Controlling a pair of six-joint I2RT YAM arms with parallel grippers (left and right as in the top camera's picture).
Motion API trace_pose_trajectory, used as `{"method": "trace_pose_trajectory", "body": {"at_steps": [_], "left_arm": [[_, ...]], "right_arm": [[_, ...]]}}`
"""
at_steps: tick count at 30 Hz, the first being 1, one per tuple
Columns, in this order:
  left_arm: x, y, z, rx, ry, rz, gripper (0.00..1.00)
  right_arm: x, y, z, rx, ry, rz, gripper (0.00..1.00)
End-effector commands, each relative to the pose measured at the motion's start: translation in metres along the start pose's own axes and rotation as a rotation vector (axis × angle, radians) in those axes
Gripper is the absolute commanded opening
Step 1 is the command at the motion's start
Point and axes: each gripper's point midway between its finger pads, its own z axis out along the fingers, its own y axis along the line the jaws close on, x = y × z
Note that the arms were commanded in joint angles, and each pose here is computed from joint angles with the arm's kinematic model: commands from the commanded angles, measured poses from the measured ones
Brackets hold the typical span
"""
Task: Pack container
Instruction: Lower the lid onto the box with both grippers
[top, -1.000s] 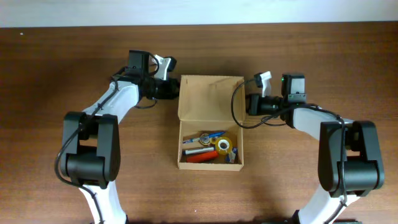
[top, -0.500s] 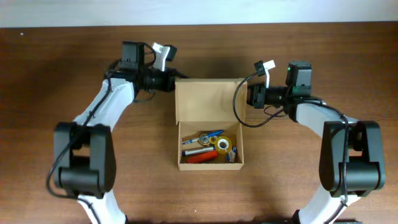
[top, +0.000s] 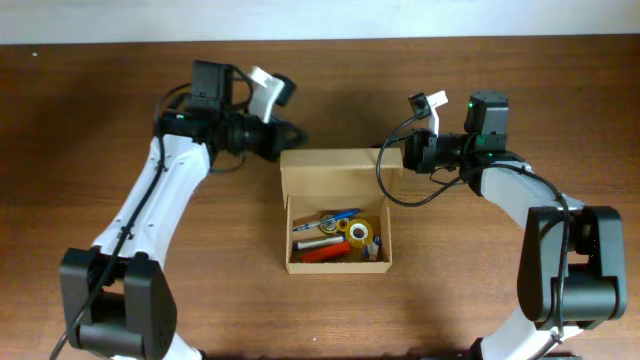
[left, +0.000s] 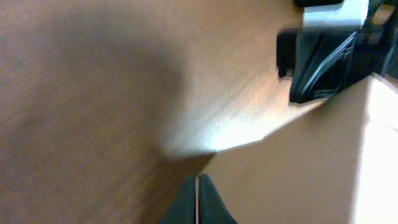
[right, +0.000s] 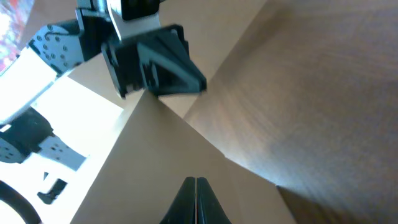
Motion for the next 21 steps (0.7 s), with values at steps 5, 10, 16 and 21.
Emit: {"method": "trace_pose_trajectory", "body": {"at_steps": [5,10,16,21], "left_arm": [[0.026,-0.001,0.002,-0.101,0.133,0.086,0.02],[0.047,-0.012,0.004,-0.071,0.220,0.126,0.02],[0.069,-0.019,-0.001,-0.028,0.306,0.192,0.02],[0.072,-0.021,-0.002,-0.021,0.320,0.198,0.02]], "right_arm": [[-0.002,0.014,-0.001,-0.039,0.015,0.092,0.04],[-0.001,0.013,-0.001,-0.032,0.013,0.127,0.04],[-0.005,0.012,-0.001,-0.018,0.006,0.110,0.04],[-0.023,0.009,-0.002,0.050,-0.035,0.055,0.04]]}}
